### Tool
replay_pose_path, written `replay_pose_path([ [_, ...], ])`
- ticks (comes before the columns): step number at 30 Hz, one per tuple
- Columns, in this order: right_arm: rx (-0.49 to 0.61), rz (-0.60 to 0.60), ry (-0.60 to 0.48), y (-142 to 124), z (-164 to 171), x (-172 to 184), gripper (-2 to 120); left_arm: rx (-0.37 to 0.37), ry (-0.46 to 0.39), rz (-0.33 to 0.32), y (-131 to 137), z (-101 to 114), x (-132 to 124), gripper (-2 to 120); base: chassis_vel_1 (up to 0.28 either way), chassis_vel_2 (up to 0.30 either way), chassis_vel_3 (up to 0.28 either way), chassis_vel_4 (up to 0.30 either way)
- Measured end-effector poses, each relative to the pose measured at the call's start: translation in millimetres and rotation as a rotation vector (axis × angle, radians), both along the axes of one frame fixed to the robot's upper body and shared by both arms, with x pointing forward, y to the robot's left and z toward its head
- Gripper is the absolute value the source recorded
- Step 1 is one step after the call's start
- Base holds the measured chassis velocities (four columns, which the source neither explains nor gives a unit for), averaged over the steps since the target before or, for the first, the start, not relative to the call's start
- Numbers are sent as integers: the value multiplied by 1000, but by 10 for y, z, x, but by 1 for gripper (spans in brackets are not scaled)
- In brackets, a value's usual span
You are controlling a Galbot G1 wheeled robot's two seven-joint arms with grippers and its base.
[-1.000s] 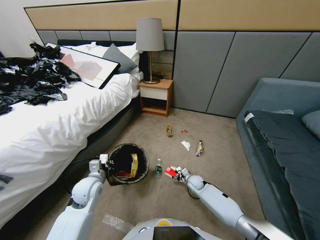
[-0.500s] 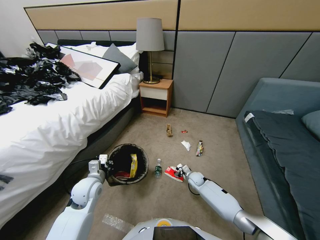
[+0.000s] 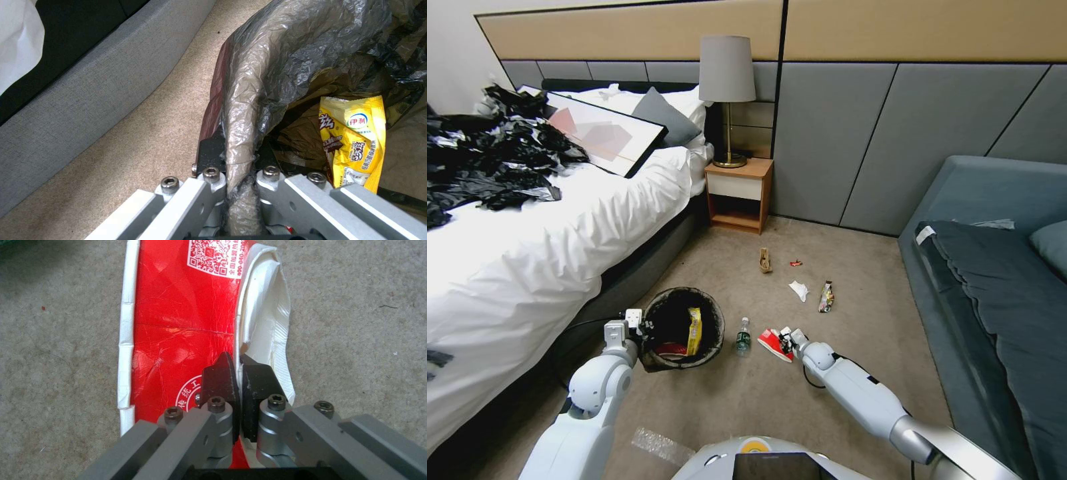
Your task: Pick up the trash bin, then pick up the garbage from the floor and place it into the trash bin.
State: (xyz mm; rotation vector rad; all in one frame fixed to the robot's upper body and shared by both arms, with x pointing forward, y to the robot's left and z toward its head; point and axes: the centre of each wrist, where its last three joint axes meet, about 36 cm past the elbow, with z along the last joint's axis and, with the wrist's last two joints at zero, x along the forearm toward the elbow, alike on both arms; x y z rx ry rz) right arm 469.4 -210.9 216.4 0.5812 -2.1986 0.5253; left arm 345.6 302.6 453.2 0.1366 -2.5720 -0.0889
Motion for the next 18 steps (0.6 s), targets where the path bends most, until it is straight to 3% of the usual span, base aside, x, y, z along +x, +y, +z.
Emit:
replay_pose_path([
  [7, 9, 5, -22, 18, 87, 41, 0, 5, -4, 0, 12, 16, 4, 0, 0, 0, 0, 0],
  [11, 46, -26, -72, -70, 349, 111, 0, 10, -7, -1, 24, 33, 9, 0, 0, 0, 0, 0],
  [13, 95, -66, -139, -147, 720, 171, 0, 15, -11, -3, 30, 49, 10, 0, 0, 0, 0, 0],
  [17, 152, -112, -194, -234, 1080, 214, 0, 17, -13, -5, 34, 61, 10, 0, 0, 0, 0, 0],
  [18, 189, -128, -235, -269, 1326, 222, 0, 17, -16, -6, 31, 71, 6, 0, 0, 0, 0, 0],
])
